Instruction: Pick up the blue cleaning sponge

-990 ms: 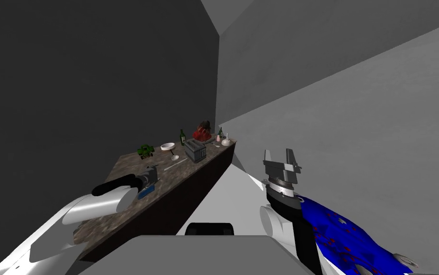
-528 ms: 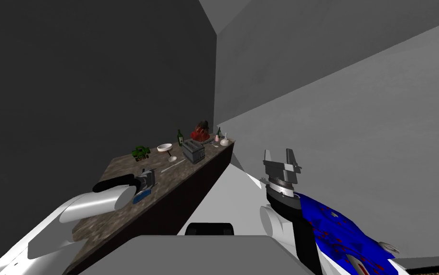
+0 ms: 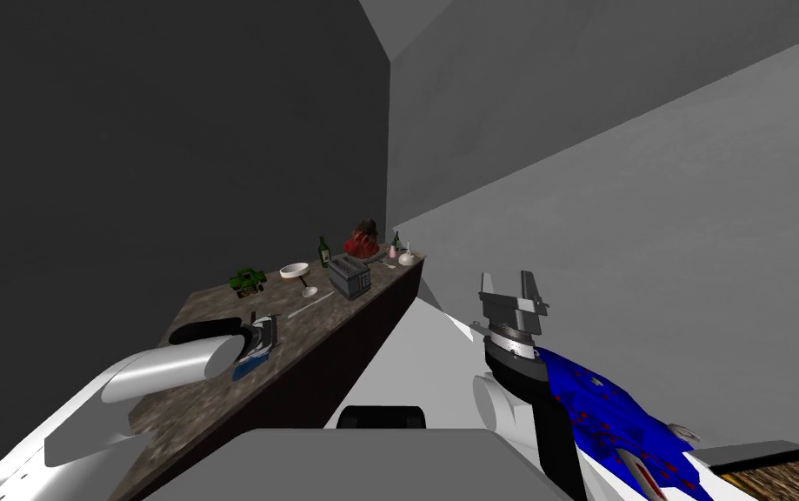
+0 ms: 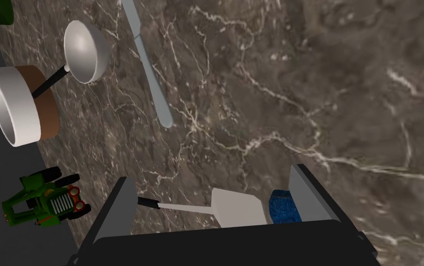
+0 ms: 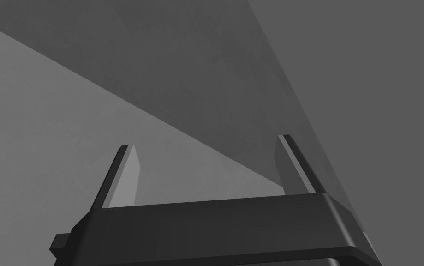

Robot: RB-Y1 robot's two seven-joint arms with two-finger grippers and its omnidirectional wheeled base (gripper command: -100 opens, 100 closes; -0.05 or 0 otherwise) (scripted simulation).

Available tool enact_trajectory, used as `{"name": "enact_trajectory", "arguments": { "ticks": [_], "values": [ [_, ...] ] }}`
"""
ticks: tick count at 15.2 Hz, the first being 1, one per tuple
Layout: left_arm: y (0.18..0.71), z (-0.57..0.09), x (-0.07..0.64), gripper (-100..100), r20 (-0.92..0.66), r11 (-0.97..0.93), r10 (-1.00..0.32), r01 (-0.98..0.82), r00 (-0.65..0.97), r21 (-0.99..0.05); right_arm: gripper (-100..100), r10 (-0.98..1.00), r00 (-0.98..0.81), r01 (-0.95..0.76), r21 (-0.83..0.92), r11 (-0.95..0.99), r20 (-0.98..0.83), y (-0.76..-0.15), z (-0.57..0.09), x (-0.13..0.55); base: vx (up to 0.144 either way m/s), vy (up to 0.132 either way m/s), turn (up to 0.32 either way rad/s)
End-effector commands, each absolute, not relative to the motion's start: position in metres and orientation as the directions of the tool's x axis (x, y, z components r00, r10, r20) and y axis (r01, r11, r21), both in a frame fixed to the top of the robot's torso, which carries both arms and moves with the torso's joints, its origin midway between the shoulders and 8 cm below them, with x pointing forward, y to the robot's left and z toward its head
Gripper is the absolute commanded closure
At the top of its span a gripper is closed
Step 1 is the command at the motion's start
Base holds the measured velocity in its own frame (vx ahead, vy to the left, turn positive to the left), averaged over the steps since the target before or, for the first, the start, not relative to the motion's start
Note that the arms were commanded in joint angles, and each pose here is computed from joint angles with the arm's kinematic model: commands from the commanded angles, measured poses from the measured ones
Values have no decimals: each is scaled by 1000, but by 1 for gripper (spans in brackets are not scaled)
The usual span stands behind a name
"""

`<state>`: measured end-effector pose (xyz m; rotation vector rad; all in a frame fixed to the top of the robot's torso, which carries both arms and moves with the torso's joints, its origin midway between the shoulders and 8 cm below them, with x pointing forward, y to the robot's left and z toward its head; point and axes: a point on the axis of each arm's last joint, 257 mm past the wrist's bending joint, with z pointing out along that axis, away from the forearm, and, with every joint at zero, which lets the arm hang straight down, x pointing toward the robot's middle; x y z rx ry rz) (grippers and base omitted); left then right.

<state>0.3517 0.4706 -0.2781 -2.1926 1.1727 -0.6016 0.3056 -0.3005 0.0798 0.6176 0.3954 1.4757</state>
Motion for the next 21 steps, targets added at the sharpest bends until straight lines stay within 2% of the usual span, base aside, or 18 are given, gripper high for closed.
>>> {"name": "enact_trajectory", "arguments": {
  "ticks": [1, 21],
  "values": [
    [473, -284, 345, -100, 121, -478, -837, -605, 534, -636, 0, 990, 74, -796, 605, -15, 122, -300, 80, 306, 10, 15, -63],
    [466, -317, 276, -100, 76, -627, -761, -700, 645, -341, 0, 990, 74, -796, 605, -15, 122, -300, 80, 306, 12, 24, -54]
  ]
}}
